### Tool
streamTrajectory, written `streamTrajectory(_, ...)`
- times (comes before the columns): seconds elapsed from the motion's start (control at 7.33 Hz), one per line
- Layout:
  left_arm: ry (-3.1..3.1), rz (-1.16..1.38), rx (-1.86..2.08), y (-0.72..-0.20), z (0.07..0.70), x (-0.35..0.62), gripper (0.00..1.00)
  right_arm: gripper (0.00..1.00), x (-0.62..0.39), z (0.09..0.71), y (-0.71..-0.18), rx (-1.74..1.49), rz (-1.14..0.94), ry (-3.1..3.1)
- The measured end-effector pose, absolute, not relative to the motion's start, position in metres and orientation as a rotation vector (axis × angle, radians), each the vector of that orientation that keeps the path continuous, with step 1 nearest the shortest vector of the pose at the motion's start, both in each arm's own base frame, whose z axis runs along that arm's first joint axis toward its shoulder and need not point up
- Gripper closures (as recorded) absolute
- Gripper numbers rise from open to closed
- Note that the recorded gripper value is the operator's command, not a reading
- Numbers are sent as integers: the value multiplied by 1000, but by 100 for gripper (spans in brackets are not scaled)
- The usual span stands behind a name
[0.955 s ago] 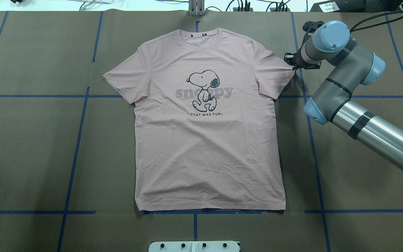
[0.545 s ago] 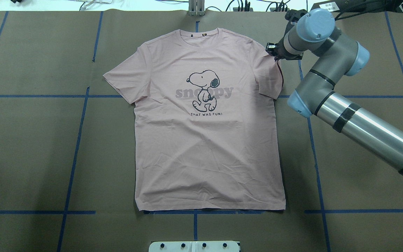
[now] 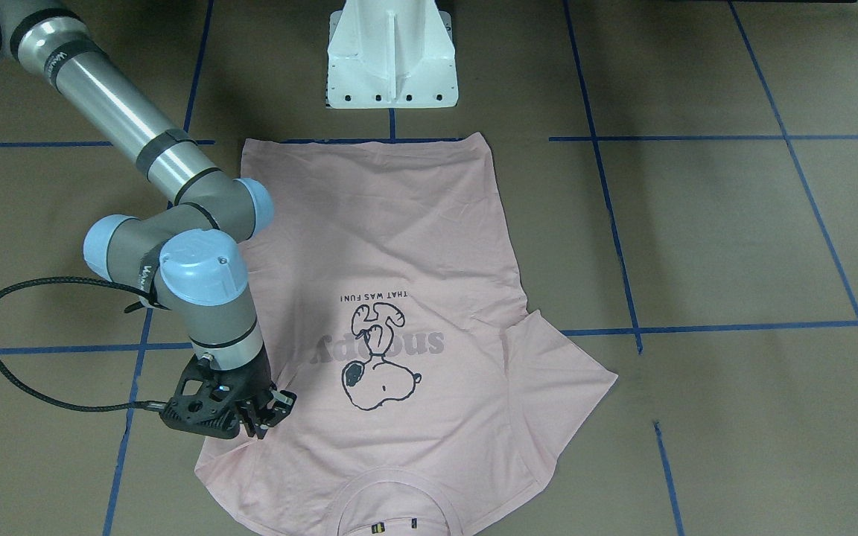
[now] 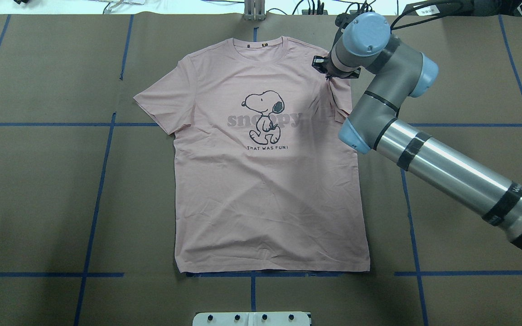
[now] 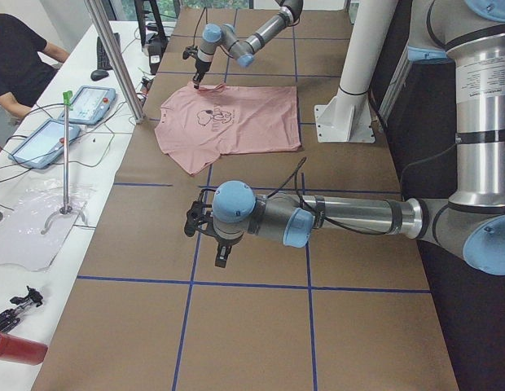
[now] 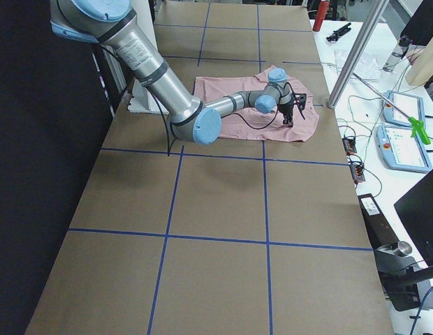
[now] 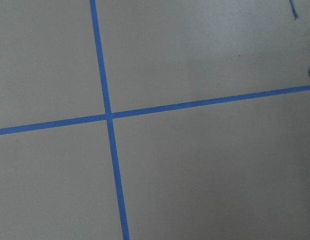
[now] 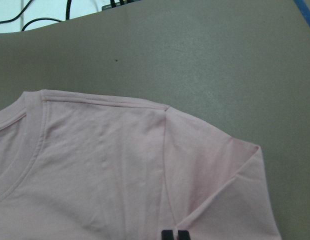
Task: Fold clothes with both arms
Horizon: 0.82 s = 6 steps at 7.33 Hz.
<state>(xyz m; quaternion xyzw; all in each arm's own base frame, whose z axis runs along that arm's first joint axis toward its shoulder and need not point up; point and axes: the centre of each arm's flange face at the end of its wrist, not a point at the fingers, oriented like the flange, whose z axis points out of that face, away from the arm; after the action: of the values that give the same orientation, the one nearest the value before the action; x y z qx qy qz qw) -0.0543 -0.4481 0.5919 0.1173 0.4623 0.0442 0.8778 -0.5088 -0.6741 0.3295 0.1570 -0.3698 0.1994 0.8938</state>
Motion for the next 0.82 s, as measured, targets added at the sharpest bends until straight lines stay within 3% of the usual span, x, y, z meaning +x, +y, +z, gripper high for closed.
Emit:
streamTrajectory(0.41,990,27,268,-472,556,-42,0,0,-515,313,-676,381,377,-754)
streamTrajectory(0.82,1033,-7,238,-534,471,75,4,0,-433,328,-641,333,302,-891)
